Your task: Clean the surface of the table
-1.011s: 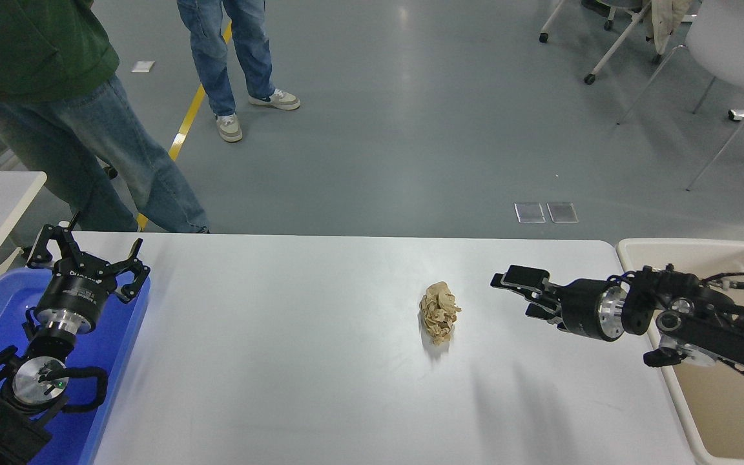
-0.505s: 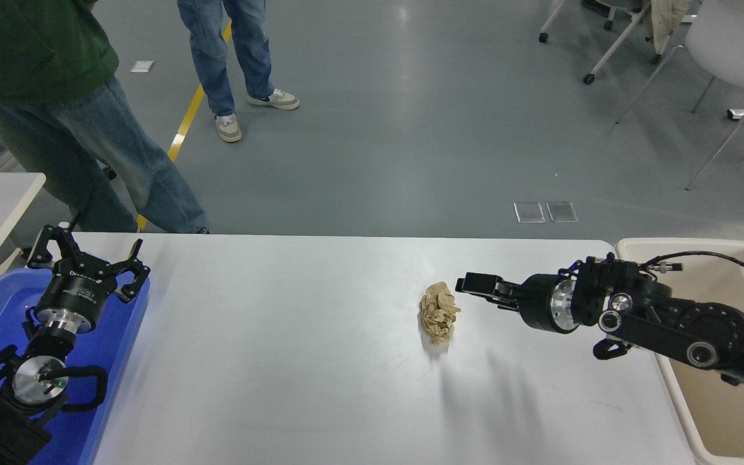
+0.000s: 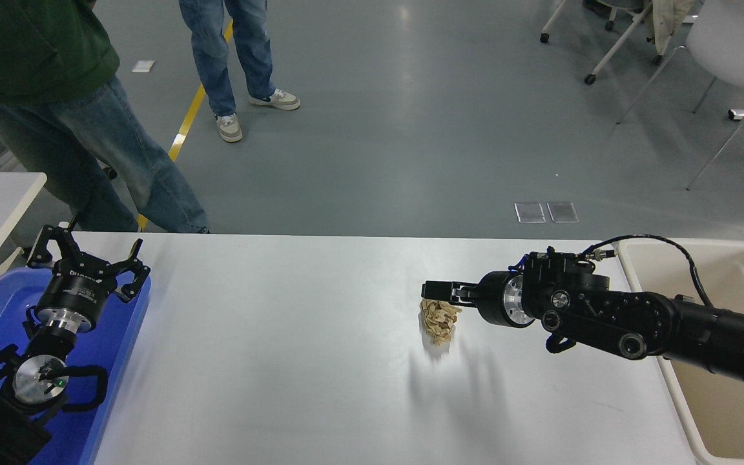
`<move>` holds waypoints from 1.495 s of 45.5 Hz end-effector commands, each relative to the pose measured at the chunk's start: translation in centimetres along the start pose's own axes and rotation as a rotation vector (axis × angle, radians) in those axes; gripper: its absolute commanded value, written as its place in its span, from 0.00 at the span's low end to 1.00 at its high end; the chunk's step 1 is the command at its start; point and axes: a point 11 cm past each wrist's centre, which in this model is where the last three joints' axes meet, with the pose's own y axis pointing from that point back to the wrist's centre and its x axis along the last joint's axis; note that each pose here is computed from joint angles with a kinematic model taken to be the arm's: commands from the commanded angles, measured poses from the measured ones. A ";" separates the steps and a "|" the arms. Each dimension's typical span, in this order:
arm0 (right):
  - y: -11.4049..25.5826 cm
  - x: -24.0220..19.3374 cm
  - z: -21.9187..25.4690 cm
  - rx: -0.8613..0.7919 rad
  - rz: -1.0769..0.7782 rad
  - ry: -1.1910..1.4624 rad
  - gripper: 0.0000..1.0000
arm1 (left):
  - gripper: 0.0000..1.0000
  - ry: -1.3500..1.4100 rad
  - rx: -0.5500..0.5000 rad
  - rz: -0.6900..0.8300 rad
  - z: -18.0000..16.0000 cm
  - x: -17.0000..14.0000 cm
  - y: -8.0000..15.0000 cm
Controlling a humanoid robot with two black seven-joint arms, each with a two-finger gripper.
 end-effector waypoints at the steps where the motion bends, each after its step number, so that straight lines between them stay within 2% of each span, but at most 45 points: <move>1: -1.7 -0.8 -2.6 0.022 0.044 0.153 1.00 | 1.00 0.000 -0.001 -0.001 0.0 0.0 0.0; 19: -2.6 -1.9 -2.9 0.023 0.156 0.355 1.00 | 1.00 0.000 -0.001 -0.001 0.0 0.0 0.0; 40: -2.9 -2.0 -0.3 -0.045 0.192 0.346 1.00 | 1.00 0.000 0.000 0.000 0.0 0.0 0.0; 68: -3.5 -5.7 -0.4 -0.042 0.147 0.307 1.00 | 1.00 0.000 0.000 0.000 0.0 0.0 0.0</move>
